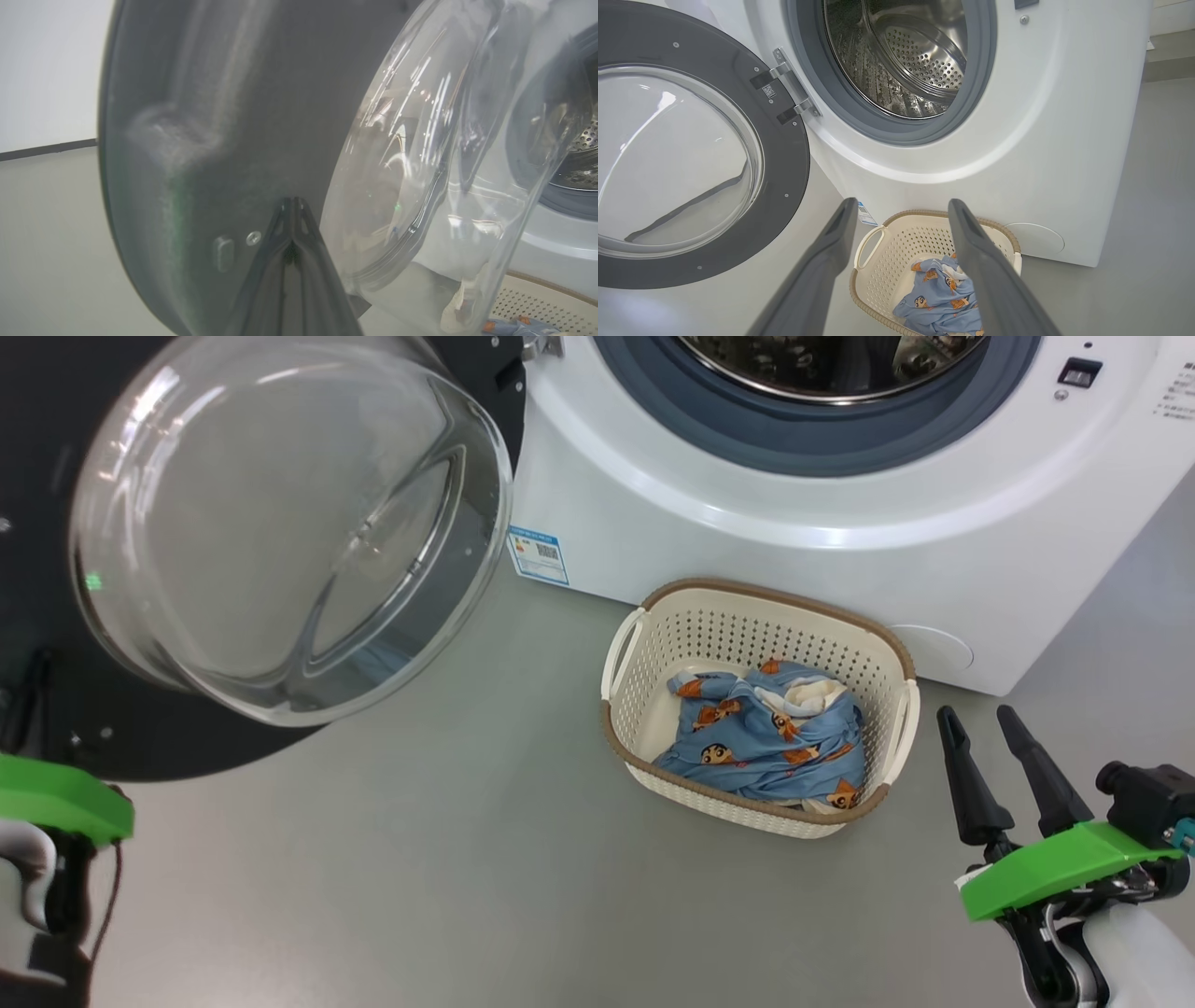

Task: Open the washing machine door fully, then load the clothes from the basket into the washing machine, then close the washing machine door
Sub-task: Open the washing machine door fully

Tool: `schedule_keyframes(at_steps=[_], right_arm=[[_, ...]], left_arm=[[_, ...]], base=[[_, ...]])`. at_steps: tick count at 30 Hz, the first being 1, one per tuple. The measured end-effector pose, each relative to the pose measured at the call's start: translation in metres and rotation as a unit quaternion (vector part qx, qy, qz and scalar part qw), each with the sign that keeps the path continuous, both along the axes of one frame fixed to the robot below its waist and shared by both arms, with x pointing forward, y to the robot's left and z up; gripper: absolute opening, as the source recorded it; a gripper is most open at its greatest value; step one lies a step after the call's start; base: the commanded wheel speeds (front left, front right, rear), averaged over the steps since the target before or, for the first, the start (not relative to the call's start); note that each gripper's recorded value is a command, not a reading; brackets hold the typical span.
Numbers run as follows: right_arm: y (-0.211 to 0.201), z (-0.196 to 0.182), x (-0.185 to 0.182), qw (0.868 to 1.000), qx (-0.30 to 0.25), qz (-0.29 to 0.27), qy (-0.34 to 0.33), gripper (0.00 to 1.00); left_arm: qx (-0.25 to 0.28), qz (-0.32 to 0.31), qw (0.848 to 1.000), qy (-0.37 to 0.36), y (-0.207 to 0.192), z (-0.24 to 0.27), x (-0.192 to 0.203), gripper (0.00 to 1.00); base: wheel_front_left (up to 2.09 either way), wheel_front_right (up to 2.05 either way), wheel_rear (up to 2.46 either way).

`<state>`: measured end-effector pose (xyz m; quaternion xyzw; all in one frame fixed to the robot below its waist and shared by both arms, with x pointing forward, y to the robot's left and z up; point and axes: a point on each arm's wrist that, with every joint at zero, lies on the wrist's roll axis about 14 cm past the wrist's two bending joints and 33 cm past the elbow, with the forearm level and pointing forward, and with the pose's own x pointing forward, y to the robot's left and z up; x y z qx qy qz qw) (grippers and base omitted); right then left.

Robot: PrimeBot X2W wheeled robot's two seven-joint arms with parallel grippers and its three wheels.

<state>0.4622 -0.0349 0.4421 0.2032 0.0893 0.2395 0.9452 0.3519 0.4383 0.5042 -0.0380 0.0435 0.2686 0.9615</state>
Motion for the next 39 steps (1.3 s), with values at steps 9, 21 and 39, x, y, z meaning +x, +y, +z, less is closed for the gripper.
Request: schedule_keyframes(at_steps=[9, 21, 39], right_arm=[[-0.004, -0.004, 0.003, 1.0, 0.0, -0.006, 0.004, 1.0], [-0.006, 0.006, 0.0, 1.0, 0.003, -0.013, -0.007, 1.0], [-0.013, 0.023, -0.004, 0.999, 0.008, -0.025, -0.025, 1.0]], left_arm=[[0.006, 0.008, 1.0, 0.025, 0.012, -0.002, 0.01, 0.0], [0.01, 0.005, 1.0, 0.021, 0.012, 0.004, 0.013, 0.0], [0.008, 0.002, 1.0, -0.012, 0.007, 0.012, 0.003, 0.0]], base=[[0.0, 0.0, 0.0], [0.0, 0.0, 0.0], [0.0, 0.0, 0.0]])
